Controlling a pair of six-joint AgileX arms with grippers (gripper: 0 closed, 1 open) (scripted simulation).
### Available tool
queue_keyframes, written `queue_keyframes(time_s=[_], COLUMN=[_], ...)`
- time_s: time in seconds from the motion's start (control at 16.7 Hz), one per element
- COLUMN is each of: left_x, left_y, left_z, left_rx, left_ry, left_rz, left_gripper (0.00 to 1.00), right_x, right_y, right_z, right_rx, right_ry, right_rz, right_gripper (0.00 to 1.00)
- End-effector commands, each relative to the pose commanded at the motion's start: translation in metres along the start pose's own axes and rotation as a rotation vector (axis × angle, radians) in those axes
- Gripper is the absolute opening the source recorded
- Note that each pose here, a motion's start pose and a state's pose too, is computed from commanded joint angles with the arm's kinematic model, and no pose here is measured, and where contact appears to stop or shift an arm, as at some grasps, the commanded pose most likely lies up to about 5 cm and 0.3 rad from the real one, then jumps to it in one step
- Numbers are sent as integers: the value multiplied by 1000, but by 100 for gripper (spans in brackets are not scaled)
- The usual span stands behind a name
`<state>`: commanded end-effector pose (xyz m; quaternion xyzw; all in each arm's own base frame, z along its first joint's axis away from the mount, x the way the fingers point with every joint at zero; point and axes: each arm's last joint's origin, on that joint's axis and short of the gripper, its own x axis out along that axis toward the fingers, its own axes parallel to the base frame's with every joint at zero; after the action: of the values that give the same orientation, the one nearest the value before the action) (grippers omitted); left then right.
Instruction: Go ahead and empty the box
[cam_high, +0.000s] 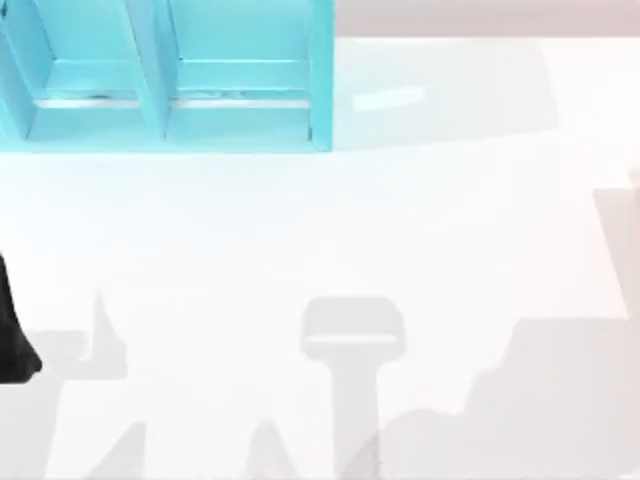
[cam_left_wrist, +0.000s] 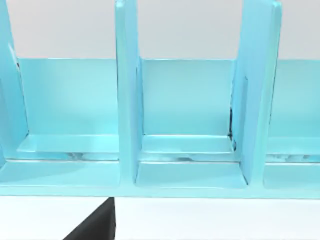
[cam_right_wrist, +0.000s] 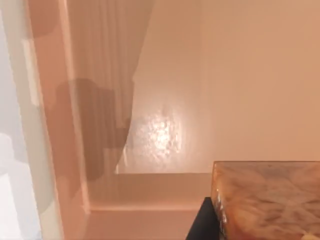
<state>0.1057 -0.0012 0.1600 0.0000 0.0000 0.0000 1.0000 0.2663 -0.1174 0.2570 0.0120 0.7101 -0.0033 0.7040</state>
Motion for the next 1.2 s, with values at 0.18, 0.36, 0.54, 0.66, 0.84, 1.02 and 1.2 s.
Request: queue_keyframes(time_s=[0.18, 0.36, 0.54, 0.66, 0.84, 1.02, 1.2], left_x=[0, 0, 0, 0, 0, 0, 0], left_y=[0, 0, 0, 0, 0, 0, 0], left_z=[0, 0, 0, 0, 0, 0, 0], left_rx=[0, 0, 0, 0, 0, 0, 0], left_ry=[0, 0, 0, 0, 0, 0, 0], left_rz=[0, 0, 0, 0, 0, 0, 0], left_gripper=[100, 100, 100, 100, 100, 100, 100], right_x=[12, 29, 47, 59, 75, 85, 89], right_y=[42, 106, 179, 223, 270, 292, 297], right_z=[14, 19, 5, -16, -55, -85, -96], right_rx=[0, 0, 0, 0, 0, 0, 0], right_ry=[16, 27, 28, 22, 9, -5, -11], right_rz=[1, -6, -18, -23, -25, -17, -12], right_gripper=[0, 0, 0, 0, 0, 0, 0])
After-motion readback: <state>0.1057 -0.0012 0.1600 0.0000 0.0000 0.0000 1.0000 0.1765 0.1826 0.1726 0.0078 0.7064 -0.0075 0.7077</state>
